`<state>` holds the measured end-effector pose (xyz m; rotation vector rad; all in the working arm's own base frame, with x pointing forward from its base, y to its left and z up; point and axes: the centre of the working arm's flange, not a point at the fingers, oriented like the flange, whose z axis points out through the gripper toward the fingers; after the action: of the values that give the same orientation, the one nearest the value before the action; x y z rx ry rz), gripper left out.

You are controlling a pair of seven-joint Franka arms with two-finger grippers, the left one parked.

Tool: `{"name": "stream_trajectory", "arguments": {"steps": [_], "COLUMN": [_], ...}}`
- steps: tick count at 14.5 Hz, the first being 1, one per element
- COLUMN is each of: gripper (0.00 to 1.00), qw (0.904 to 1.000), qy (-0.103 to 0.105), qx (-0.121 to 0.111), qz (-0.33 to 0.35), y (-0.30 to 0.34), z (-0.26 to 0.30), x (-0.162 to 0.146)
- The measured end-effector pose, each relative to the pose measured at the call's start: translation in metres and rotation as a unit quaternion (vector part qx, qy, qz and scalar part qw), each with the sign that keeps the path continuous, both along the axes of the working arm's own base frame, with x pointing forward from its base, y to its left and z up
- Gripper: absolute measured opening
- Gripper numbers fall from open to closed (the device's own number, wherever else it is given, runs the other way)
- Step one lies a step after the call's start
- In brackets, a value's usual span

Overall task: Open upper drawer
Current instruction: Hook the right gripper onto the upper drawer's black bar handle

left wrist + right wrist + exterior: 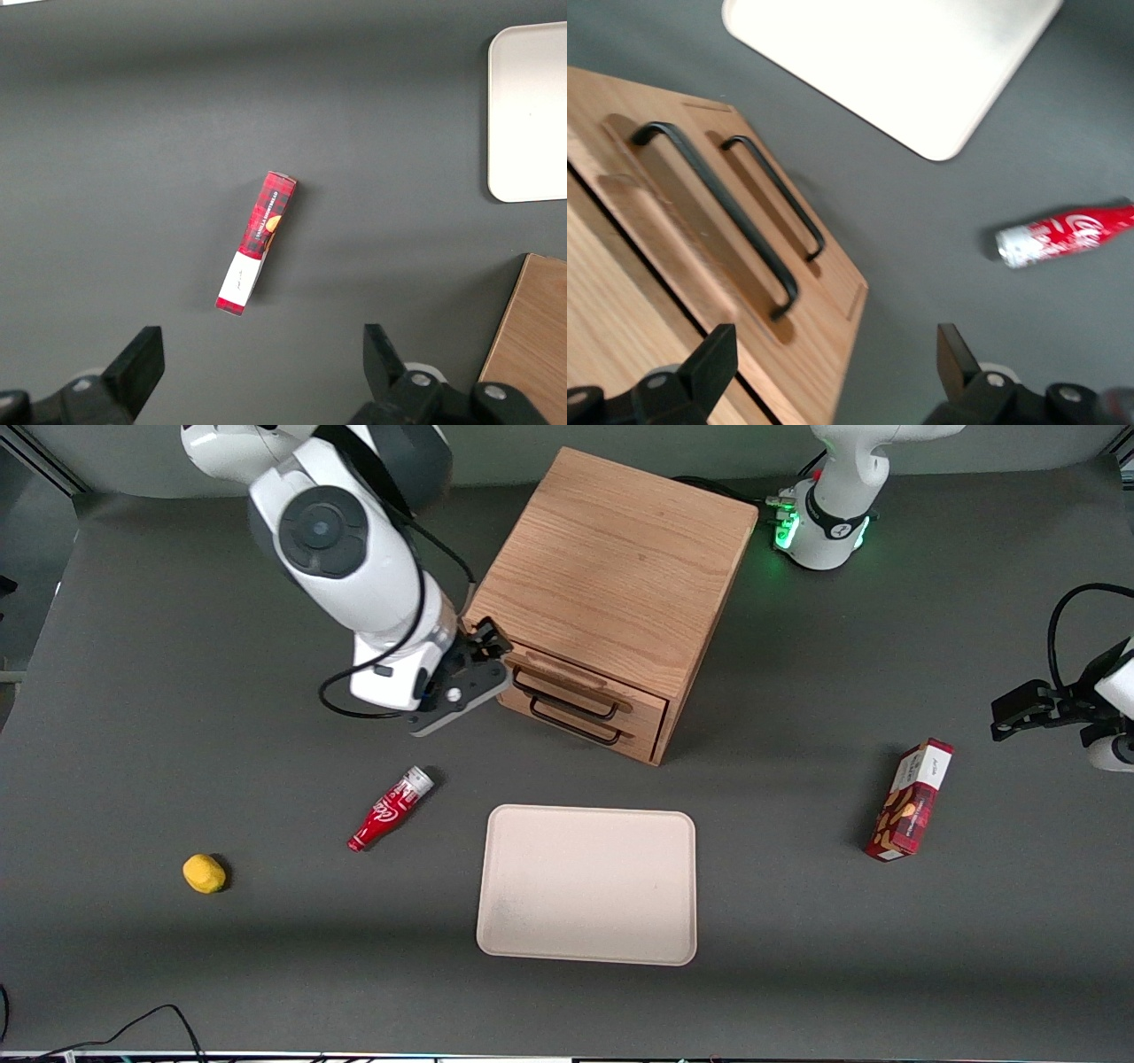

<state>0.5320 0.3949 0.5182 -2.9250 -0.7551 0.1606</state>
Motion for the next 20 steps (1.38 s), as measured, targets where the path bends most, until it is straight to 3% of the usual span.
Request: {"name": "stream_trajectory", "arguments": {"steps": [5, 10, 20], "gripper": [1.00, 1.00, 1.00], "qw": [0.9969, 0.9837, 0.9659], "qy": [-0.011, -0.030, -0.051], "qx": [0.031, 0.051, 0.073], "qz": [0.071, 0.170, 0.243], "y": [0.043, 0.040, 0.057], "z": [-0.021, -0.034, -0.061], "x": [-0.001, 0.013, 0.015]}}
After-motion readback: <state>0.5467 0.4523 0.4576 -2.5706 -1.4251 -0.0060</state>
